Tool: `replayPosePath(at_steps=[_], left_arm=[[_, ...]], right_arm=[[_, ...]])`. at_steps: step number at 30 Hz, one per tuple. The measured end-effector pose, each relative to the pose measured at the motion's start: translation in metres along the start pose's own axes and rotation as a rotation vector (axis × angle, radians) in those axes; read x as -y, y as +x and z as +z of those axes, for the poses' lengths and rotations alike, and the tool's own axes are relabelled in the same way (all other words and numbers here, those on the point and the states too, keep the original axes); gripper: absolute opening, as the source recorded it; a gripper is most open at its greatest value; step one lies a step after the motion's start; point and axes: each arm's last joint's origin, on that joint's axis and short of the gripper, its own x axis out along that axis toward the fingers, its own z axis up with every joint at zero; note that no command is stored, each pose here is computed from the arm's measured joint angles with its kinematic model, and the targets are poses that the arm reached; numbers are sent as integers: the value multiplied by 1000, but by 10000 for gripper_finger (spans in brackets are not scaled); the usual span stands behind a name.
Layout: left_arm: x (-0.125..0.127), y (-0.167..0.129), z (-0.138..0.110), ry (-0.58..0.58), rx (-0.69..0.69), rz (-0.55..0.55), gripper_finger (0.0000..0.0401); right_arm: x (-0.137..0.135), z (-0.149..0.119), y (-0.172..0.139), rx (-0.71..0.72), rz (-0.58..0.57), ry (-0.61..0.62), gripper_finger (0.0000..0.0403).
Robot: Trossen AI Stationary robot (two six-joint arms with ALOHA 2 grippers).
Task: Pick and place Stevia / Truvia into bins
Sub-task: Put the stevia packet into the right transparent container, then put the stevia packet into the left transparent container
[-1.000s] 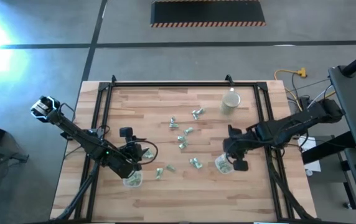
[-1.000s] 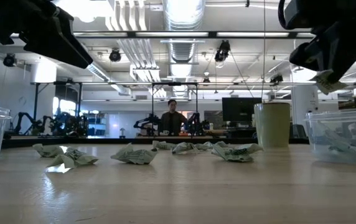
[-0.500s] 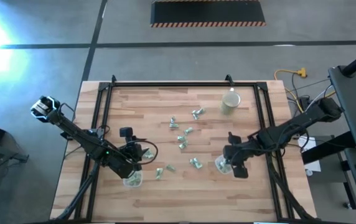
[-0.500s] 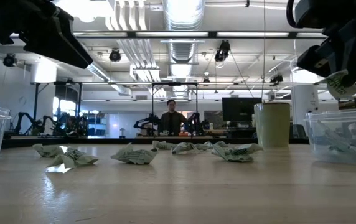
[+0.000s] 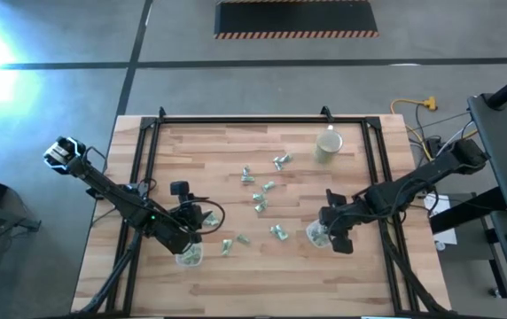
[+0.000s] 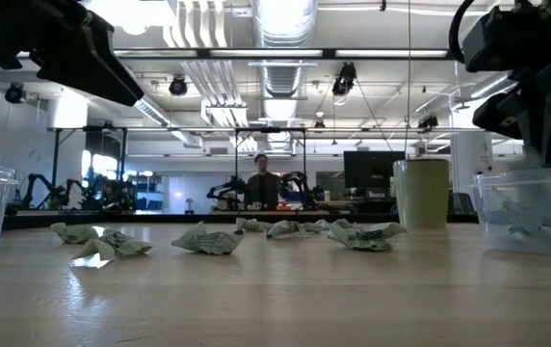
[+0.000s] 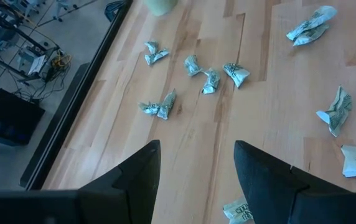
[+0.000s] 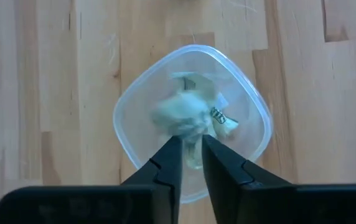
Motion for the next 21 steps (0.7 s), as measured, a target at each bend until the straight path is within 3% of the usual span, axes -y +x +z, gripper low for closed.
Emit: replayPosePath(at_steps=[11, 16, 21], left_arm=[[0, 0, 1, -5, 5, 3, 187], [1, 0, 4, -7, 30, 3, 187], [3, 2, 4, -20, -6, -86, 187]], right_arm=[[-4, 5, -5, 19, 21, -30, 137], [-11, 19, -17, 89, 25, -145, 138], [-16, 32, -30, 175, -31, -266, 127]])
